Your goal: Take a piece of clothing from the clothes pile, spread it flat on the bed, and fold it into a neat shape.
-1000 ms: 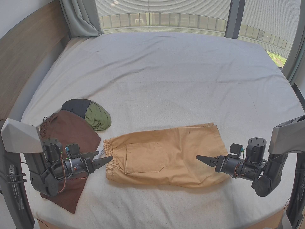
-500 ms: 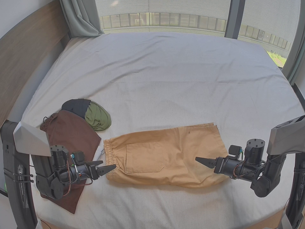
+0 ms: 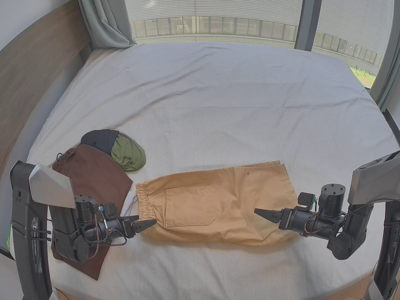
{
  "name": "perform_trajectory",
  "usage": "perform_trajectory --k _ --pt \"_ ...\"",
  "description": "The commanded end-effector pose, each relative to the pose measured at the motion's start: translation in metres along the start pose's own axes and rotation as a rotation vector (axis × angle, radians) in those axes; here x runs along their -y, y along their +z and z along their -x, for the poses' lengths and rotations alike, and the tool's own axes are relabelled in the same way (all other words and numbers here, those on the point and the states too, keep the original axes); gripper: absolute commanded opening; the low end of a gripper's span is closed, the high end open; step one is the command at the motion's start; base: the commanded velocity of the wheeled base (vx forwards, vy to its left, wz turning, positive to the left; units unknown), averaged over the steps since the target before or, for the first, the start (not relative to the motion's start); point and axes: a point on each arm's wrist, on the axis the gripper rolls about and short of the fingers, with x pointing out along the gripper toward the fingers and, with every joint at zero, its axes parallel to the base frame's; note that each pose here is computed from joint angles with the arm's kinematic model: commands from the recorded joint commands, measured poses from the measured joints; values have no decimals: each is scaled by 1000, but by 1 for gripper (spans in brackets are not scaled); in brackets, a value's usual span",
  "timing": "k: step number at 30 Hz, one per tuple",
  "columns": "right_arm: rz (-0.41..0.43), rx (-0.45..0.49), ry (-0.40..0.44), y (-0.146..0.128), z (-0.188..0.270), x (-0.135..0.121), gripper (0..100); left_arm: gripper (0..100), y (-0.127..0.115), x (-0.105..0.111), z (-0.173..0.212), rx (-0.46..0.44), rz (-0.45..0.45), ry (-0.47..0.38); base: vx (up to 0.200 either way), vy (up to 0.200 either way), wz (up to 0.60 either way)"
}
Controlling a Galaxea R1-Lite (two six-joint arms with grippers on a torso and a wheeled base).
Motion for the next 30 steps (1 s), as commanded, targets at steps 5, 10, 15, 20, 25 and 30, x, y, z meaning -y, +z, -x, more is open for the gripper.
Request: perform_trajectory --k 5,10,15,20,25,30 --pt "0 -1 2 0 0 0 100 100 0 7 -7 -9 155 -26 0 0 0" --pt "0 -1 2 0 0 0 100 100 3 12 -14 1 230 -23 0 0 0" --pt "0 -1 2 0 0 0 100 100 7 15 -22 42 276 19 0 0 0" --pt "0 -1 2 0 0 0 100 100 7 18 -25 42 296 17 0 0 0" --pt "0 -1 0 0 0 0 100 100 7 20 -28 51 294 30 0 0 0" --pt "0 -1 0 0 0 0 100 100 8 25 -33 71 327 47 0 0 0"
